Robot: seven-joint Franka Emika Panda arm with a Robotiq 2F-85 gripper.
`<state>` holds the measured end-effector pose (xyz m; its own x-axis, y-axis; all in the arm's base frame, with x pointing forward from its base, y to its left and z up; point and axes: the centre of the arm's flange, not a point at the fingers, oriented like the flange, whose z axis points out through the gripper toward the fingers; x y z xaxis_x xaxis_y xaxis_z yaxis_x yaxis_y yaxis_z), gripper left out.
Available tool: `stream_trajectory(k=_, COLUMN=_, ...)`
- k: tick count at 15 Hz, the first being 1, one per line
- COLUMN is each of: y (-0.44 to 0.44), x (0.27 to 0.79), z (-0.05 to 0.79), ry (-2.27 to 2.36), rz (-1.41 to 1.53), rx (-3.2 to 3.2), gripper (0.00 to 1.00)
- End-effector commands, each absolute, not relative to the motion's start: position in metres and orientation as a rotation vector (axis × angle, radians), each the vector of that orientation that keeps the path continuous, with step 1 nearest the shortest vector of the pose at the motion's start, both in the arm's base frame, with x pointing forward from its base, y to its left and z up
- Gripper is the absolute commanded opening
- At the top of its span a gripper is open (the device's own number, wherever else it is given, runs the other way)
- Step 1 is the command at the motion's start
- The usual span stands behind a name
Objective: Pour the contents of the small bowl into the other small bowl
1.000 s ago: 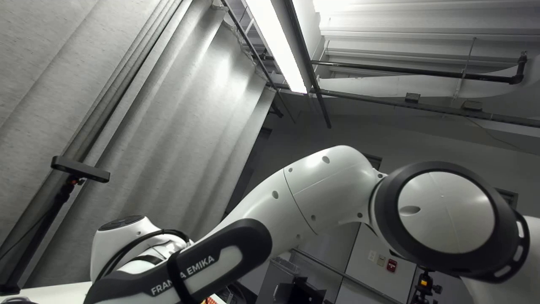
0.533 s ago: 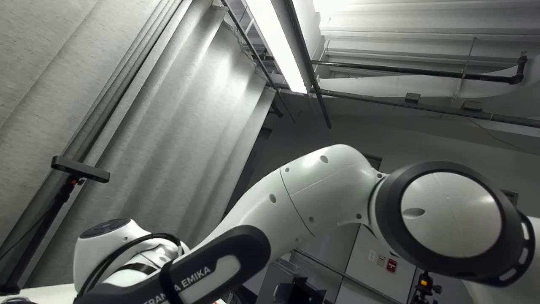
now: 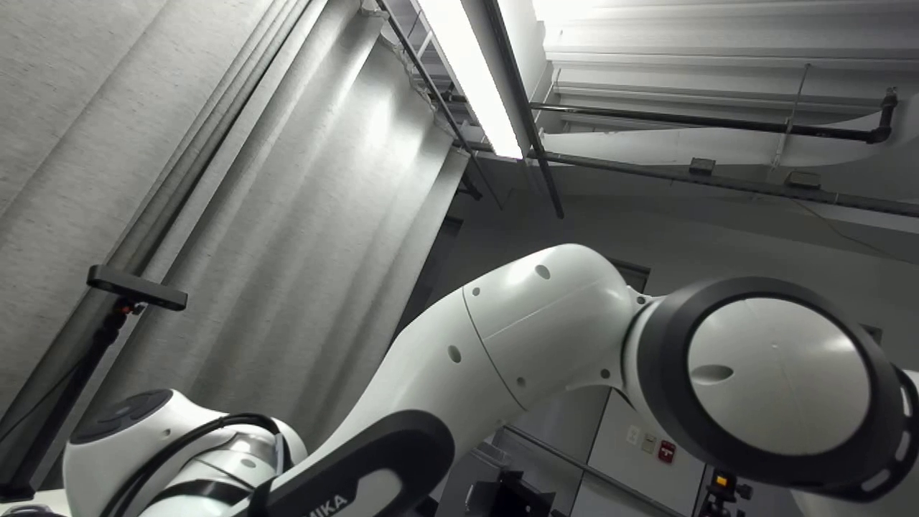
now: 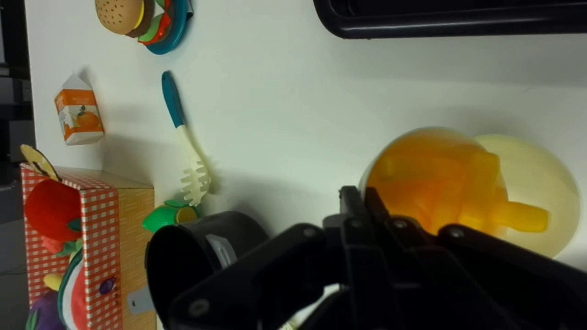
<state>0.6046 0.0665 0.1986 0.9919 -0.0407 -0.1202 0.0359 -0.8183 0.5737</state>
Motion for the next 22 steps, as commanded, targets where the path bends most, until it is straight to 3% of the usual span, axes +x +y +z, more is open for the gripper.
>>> stream_trajectory(k=1, y=0.074, x=0.608, z=0.195, ry=-0.011, rz=-0.132, rx=2.44, gripper=0.01)
stream_trajectory(k=22, y=0.093, x=0.598, z=0.183, ry=-0.045, rz=0.035, rx=2.261, gripper=0.01)
